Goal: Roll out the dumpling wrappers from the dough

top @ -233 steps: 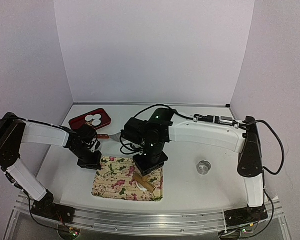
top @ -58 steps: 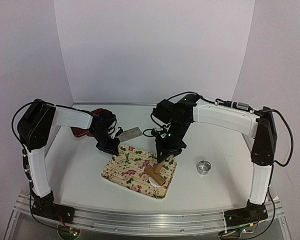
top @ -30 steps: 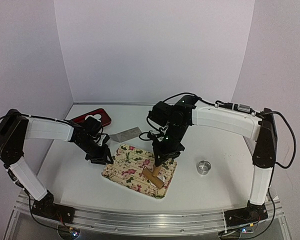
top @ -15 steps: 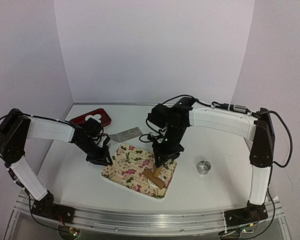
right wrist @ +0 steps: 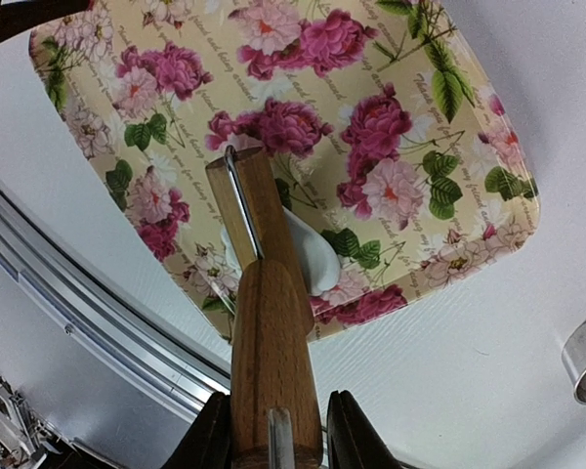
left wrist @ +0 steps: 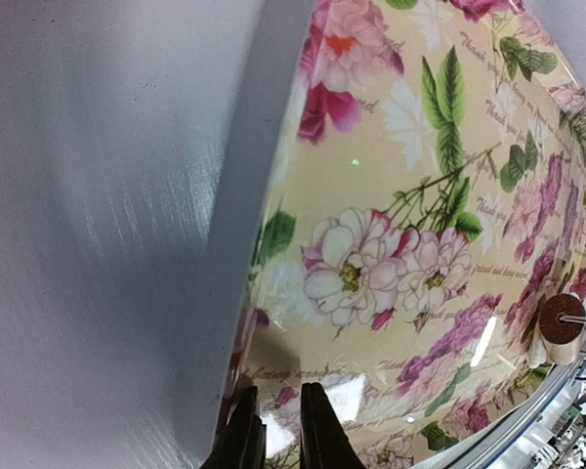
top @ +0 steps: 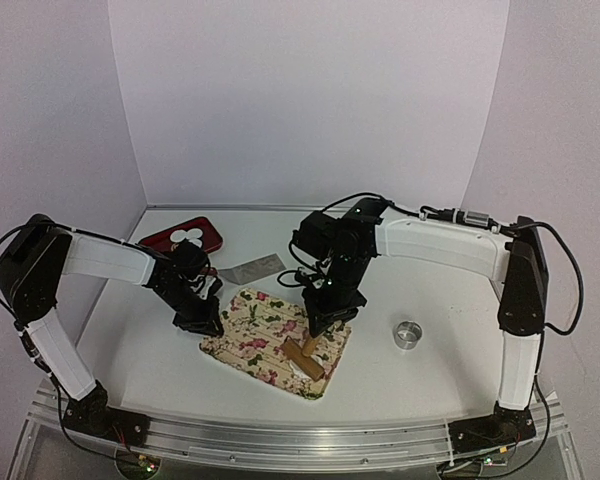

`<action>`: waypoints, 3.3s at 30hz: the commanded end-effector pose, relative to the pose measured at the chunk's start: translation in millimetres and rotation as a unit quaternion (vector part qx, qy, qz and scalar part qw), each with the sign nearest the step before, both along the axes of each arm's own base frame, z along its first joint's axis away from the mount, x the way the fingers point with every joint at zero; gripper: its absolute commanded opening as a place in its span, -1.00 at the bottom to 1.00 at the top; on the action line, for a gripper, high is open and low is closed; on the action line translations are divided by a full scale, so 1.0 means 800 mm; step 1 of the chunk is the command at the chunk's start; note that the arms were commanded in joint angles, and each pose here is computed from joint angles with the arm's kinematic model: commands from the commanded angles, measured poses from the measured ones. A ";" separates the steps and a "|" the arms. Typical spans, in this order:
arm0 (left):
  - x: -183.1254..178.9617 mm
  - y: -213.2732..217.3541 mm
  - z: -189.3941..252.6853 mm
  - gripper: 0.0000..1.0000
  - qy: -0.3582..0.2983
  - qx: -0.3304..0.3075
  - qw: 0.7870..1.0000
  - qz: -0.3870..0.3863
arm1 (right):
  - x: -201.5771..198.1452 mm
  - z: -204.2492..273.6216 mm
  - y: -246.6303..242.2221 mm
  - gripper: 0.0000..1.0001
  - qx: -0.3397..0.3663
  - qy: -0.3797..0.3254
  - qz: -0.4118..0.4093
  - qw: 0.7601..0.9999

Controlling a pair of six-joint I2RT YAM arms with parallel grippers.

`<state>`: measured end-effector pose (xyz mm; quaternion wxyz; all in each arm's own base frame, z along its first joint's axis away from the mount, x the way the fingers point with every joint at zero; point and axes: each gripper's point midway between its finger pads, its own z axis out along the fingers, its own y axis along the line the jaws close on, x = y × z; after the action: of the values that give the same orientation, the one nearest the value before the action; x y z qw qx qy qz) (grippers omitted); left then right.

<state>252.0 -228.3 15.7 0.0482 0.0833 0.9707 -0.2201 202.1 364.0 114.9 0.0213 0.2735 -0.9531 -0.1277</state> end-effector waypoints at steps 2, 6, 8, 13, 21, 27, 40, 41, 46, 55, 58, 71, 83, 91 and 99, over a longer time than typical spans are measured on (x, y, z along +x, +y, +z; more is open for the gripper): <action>0.005 0.015 0.003 -0.65 -0.018 0.041 0.999 0.007 | 0.003 -0.047 -0.034 -1.00 -0.099 -0.007 -0.023 0.995; 0.019 0.011 0.042 -0.49 -0.058 0.022 0.998 0.024 | 0.004 -0.052 -0.043 -1.00 -0.117 -0.003 -0.033 0.993; 0.021 0.011 0.057 -0.41 -0.070 0.014 0.997 0.033 | 0.004 -0.051 -0.043 -1.00 -0.116 0.000 -0.034 0.993; 0.003 0.026 0.055 -0.30 -0.055 0.021 0.997 0.054 | 0.003 -0.051 -0.041 -1.00 -0.113 0.004 -0.031 0.993; -0.032 0.033 0.023 -0.30 -0.002 0.019 0.998 0.053 | 0.004 -0.051 -0.043 -1.00 -0.115 0.002 -0.034 0.993; -0.043 0.030 0.009 -0.38 0.018 0.015 0.999 0.040 | 0.002 -0.056 -0.048 -1.00 -0.124 0.005 -0.037 0.992; -0.055 0.061 -0.028 -0.92 0.051 0.097 0.992 0.058 | 0.005 -0.063 -0.070 -1.00 -0.140 0.018 -0.053 0.989; -0.055 0.063 -0.028 -0.98 0.052 0.102 0.991 0.062 | 0.006 -0.064 -0.073 -1.00 -0.140 0.020 -0.054 0.988; -0.056 0.073 -0.029 -1.00 0.055 0.122 0.988 0.078 | 0.016 -0.064 -0.090 -1.00 -0.137 0.027 -0.067 0.988; -0.062 0.084 -0.030 -1.00 0.058 0.137 0.984 0.096 | 0.038 -0.065 -0.125 -1.00 -0.135 0.034 -0.090 0.986; -0.062 0.085 -0.030 -1.00 0.058 0.140 0.984 0.098 | 0.044 -0.065 -0.137 -1.00 -0.135 0.036 -0.098 0.985; -0.047 0.079 -0.024 -1.00 0.046 0.141 0.984 0.094 | 0.066 -0.050 -0.152 -1.00 -0.116 0.032 -0.139 0.983; 0.008 0.016 0.001 -1.00 0.004 0.068 0.998 0.017 | 0.086 0.102 -0.048 -1.00 0.133 0.020 -0.104 0.985; 0.022 0.003 -0.004 -1.00 0.004 0.066 0.998 0.007 | 0.047 0.104 -0.050 -1.00 0.127 0.037 -0.105 0.986; 0.025 -0.002 -0.010 -1.00 0.009 0.062 0.998 0.006 | 0.033 0.056 -0.063 -1.00 0.075 0.056 -0.120 0.988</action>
<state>262.3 -227.0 11.5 0.0273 0.0724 0.9833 -0.1648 228.9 312.1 161.5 0.0444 0.1549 -0.9624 -0.2186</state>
